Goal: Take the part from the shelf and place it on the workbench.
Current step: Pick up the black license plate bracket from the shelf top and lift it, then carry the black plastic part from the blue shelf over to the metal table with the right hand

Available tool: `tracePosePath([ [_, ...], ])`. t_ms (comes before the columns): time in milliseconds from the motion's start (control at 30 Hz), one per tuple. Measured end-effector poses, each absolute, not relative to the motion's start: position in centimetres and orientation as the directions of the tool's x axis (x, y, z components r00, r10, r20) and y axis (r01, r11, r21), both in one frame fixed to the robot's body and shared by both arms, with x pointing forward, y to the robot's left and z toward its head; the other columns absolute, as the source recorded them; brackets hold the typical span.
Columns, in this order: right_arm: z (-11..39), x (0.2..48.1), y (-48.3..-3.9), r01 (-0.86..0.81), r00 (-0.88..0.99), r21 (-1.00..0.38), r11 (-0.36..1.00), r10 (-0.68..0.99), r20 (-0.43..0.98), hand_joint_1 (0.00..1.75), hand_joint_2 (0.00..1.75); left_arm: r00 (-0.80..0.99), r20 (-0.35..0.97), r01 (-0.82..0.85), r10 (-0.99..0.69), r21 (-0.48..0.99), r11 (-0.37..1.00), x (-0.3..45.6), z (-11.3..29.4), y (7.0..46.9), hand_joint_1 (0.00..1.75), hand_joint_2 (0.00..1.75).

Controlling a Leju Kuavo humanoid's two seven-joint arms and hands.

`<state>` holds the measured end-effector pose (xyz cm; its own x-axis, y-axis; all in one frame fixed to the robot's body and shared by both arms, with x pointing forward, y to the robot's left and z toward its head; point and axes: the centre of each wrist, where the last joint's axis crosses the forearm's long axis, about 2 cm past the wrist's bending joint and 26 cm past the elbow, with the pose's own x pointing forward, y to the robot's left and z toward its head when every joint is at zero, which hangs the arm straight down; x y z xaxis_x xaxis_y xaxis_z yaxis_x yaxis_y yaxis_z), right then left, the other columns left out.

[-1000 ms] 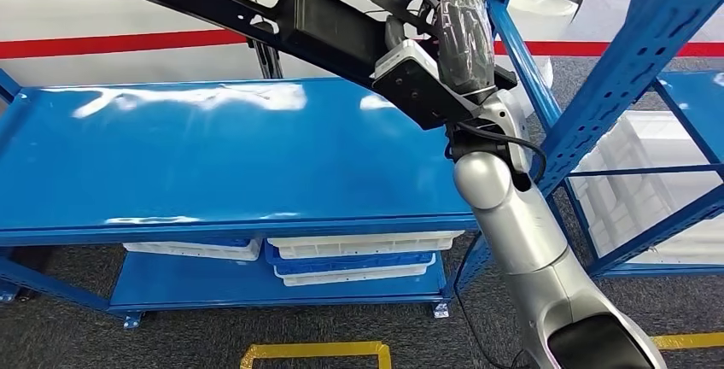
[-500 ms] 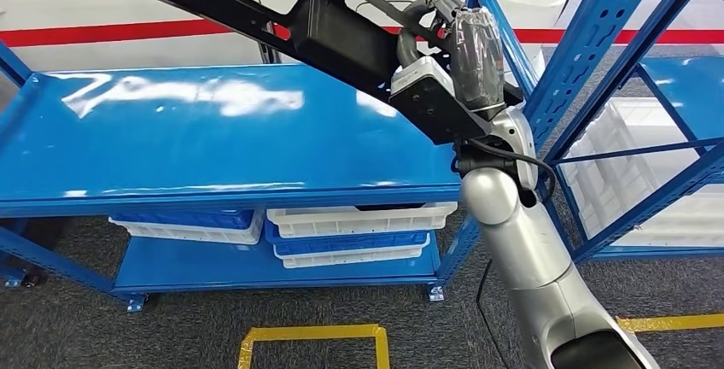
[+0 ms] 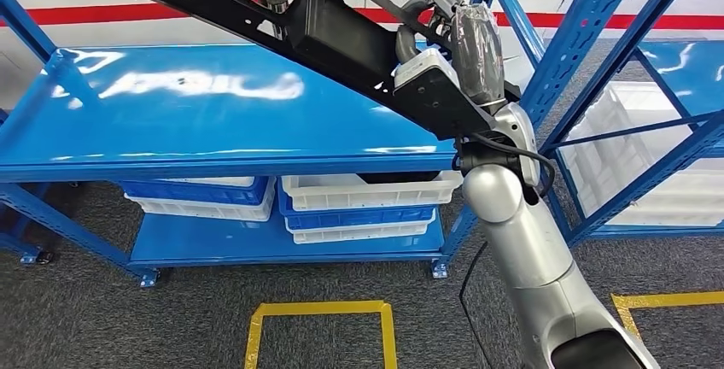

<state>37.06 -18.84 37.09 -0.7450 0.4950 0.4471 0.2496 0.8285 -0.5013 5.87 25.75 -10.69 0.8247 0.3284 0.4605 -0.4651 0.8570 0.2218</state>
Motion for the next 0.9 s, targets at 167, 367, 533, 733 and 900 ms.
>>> tracePosePath([
  [167, 37.1, 37.2, -18.7, 0.241, -0.744, -0.503, 0.830, 0.491, 0.454, 1.75, 1.75, 0.828, 0.460, -0.458, 0.321, 0.226, 0.860, 5.7, -10.7, 25.8, 0.00, 1.75],
  [367, 36.7, 37.3, -18.4, 0.232, -0.737, -0.503, 0.833, 0.488, 0.468, 1.75, 1.75, 0.829, 0.459, -0.457, 0.319, 0.227, 0.860, 5.8, -10.7, 25.9, 0.00, 1.75],
  [533, 36.5, 37.3, -18.1, 0.231, -0.738, -0.497, 0.837, 0.484, 0.471, 1.75, 1.75, 0.830, 0.457, -0.459, 0.321, 0.230, 0.858, 6.0, -10.7, 25.9, 0.00, 1.75],
  [733, 36.3, 37.4, -18.2, 0.234, -0.735, -0.497, 0.836, 0.487, 0.472, 1.75, 1.75, 0.830, 0.454, -0.460, 0.323, 0.231, 0.857, 6.0, -10.7, 25.9, 0.00, 1.75],
  [900, 35.9, 37.4, -18.2, 0.231, -0.728, -0.502, 0.834, 0.490, 0.479, 1.75, 1.75, 0.830, 0.454, -0.460, 0.323, 0.232, 0.857, 6.0, -10.7, 25.9, 0.00, 1.75],
])
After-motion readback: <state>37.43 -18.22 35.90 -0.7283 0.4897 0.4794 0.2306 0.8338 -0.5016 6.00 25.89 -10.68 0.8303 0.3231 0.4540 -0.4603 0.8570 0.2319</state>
